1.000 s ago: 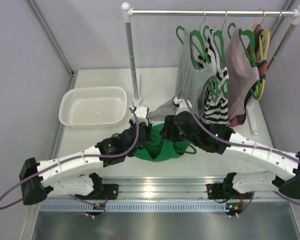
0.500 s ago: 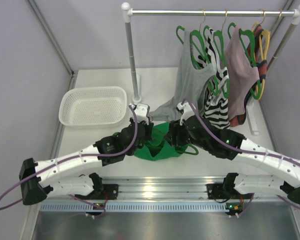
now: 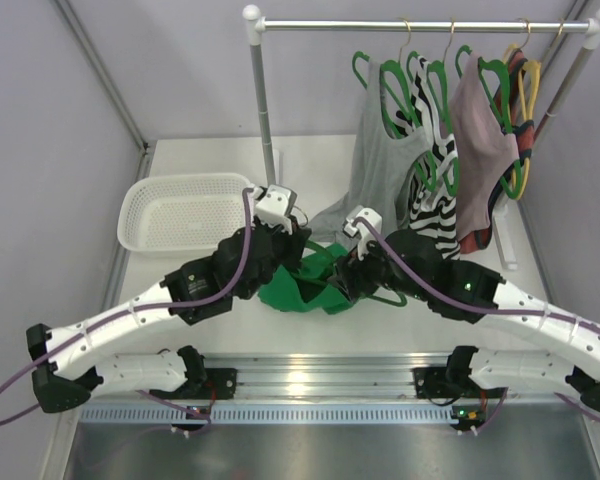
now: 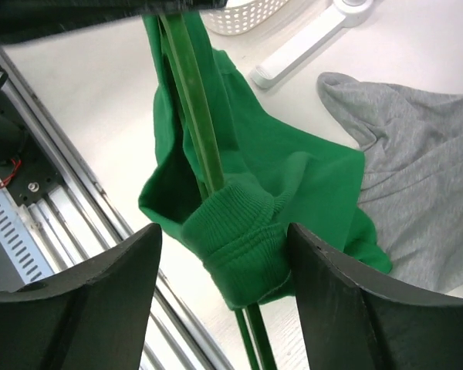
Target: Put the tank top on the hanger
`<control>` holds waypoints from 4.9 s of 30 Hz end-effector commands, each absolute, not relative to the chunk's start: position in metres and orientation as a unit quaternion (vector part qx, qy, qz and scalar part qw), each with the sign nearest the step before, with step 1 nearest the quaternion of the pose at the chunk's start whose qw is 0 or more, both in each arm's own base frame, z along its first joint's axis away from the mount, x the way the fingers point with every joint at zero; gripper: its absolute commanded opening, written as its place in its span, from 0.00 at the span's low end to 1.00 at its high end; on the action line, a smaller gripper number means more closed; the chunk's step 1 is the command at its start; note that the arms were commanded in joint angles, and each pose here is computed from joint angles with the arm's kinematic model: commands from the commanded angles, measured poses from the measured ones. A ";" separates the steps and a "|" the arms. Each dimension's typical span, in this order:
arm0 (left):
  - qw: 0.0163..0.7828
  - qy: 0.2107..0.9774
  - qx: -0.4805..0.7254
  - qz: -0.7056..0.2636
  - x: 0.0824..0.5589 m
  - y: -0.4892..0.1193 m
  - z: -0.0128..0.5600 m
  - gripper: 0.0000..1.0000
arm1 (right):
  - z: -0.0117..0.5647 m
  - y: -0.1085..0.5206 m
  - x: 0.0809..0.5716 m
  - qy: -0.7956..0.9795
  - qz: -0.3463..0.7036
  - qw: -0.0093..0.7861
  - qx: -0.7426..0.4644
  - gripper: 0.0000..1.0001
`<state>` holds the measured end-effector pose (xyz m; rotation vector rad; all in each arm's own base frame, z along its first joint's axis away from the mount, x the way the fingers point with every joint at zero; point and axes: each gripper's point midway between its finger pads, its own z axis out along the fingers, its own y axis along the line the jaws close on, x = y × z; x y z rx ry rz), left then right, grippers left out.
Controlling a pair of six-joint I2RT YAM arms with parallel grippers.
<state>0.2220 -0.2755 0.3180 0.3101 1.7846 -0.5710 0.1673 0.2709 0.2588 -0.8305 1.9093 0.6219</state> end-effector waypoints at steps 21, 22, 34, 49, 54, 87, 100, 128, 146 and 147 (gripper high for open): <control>0.660 0.685 0.150 -0.270 0.226 -0.280 0.461 0.39 | 0.371 0.257 0.172 0.705 0.323 0.572 -0.266 0.00; 0.663 0.683 0.148 -0.270 0.227 -0.279 0.465 0.43 | 0.375 0.254 0.172 0.706 0.320 0.574 -0.264 0.00; 0.710 0.616 0.099 -0.325 0.206 -0.237 0.558 0.54 | 0.427 0.230 0.188 0.743 0.253 0.576 -0.230 0.00; 0.730 0.599 0.056 -0.324 0.194 -0.189 0.569 0.54 | 0.512 0.203 0.223 0.736 0.203 0.624 -0.166 0.00; 0.720 0.613 0.057 -0.320 0.193 -0.187 0.549 0.54 | 0.481 0.211 0.235 0.755 0.208 0.601 -0.156 0.00; 0.696 0.643 0.062 -0.313 0.188 -0.178 0.506 0.54 | 0.485 0.219 0.379 0.764 0.172 0.620 -0.038 0.00; 0.693 0.652 0.063 -0.300 0.192 -0.181 0.497 0.54 | 0.450 0.229 0.395 0.784 0.159 0.598 -0.049 0.00; 0.689 0.675 0.053 -0.257 0.198 -0.170 0.479 0.54 | 0.466 0.183 0.287 0.745 0.250 0.616 -0.049 0.72; 0.632 0.746 0.044 -0.206 0.206 -0.177 0.391 0.54 | 0.352 0.108 0.164 0.758 0.271 0.591 -0.047 1.00; 0.623 0.756 0.051 -0.194 0.206 -0.177 0.377 0.54 | 0.349 0.104 0.157 0.755 0.275 0.593 -0.044 1.00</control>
